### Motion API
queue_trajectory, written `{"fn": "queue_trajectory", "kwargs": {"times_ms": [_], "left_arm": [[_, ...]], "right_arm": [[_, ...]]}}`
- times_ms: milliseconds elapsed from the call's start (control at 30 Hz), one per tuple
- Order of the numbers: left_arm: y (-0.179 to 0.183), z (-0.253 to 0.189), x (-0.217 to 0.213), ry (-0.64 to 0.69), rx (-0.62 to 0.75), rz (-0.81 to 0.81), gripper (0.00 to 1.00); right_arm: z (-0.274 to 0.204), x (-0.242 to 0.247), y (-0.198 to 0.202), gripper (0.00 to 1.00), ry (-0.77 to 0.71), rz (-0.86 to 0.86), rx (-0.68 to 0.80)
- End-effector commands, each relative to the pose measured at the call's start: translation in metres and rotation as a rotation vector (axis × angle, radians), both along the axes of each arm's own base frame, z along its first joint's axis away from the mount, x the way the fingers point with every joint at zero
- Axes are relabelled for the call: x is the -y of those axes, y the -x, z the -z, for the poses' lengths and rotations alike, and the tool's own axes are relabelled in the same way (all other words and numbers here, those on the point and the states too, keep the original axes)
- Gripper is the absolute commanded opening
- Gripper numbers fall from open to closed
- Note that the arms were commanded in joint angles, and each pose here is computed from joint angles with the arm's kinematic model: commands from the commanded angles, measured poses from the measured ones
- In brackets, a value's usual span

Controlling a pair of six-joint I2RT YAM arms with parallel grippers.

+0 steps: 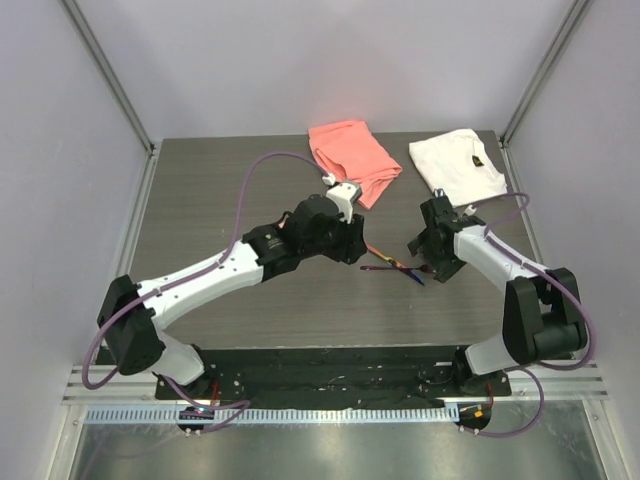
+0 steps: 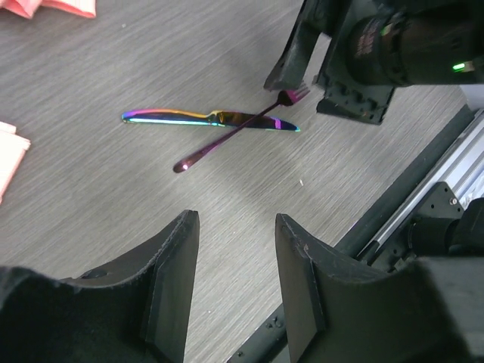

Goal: Fold the napkin into a case and place the utensils inside
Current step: Pick up the fork from the center of the board.

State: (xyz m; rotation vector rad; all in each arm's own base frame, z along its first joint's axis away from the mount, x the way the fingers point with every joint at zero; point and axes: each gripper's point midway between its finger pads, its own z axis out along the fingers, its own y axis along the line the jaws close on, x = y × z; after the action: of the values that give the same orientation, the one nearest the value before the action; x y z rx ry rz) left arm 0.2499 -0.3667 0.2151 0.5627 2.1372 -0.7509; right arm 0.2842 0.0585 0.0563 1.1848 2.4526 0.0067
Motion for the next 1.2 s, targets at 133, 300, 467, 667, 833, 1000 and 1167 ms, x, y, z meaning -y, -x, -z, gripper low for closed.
{"fn": "queue_trajectory", "kwargs": {"times_ms": [133,300,467,667,833,1000,1167], "left_arm": [[-0.004,-0.040,-0.007,0.052,0.102,0.008,0.48],[-0.009,-0.039,-0.007,0.013,0.113,0.009,0.47],[-0.011,-0.041,0.001,0.022,0.109,0.054,0.48],[-0.004,-0.039,0.016,0.144,-0.057,0.171,0.54],[-0.003,-0.001,0.028,0.166,-0.336,0.222,0.55],[-0.009,0.016,0.041,0.214,-0.451,0.218,0.55],[-0.014,0.003,0.054,0.310,-0.448,0.267,0.60]], "right_arm": [[0.032,0.015,-0.001,0.76,0.053,0.156,-0.063],[0.045,0.020,-0.005,0.66,0.079,0.154,-0.094],[0.064,0.021,0.004,0.36,0.069,0.147,-0.172],[0.057,0.023,-0.001,0.01,0.087,0.080,-0.125],[-0.011,0.007,-0.044,0.01,0.039,-0.135,0.277],[-0.126,-0.026,-0.063,0.01,-0.020,-0.394,0.774],[-0.180,-0.079,-0.061,0.01,-0.129,-0.730,1.075]]}}
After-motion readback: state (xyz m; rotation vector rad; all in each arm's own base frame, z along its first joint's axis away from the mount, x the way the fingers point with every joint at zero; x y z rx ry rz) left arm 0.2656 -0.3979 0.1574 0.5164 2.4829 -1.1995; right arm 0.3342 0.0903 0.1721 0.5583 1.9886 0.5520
